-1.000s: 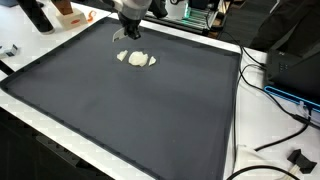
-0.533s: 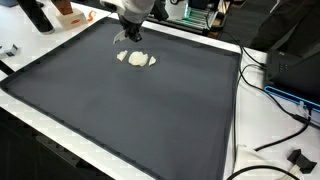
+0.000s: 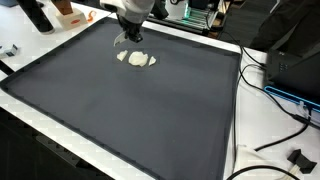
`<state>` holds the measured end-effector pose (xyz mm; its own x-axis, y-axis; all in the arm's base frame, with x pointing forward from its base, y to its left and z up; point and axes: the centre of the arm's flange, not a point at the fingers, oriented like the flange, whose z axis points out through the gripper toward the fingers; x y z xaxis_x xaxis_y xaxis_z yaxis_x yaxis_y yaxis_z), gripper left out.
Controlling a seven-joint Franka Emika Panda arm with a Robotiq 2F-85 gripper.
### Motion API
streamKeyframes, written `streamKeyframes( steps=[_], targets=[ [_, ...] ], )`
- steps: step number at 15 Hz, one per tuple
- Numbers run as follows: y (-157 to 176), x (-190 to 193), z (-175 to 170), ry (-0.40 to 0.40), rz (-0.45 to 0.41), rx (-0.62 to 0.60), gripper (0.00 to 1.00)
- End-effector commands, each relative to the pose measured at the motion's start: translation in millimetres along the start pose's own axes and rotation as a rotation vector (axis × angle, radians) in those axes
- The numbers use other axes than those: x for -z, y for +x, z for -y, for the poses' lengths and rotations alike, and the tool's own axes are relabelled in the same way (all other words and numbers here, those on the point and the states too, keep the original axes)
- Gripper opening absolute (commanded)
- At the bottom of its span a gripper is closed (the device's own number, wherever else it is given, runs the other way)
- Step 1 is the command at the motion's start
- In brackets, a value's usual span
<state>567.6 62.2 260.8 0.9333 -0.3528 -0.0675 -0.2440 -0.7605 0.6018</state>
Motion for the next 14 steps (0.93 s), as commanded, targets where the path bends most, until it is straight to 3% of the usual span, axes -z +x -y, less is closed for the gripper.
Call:
streamKeyframes(
  steps=[1,14],
  targets=[
    [-3,2,-7,0.034,-0.032,0.072,0.01],
    [-13,32,-52,0.230,-0.181,0.373,0.01]
  ],
)
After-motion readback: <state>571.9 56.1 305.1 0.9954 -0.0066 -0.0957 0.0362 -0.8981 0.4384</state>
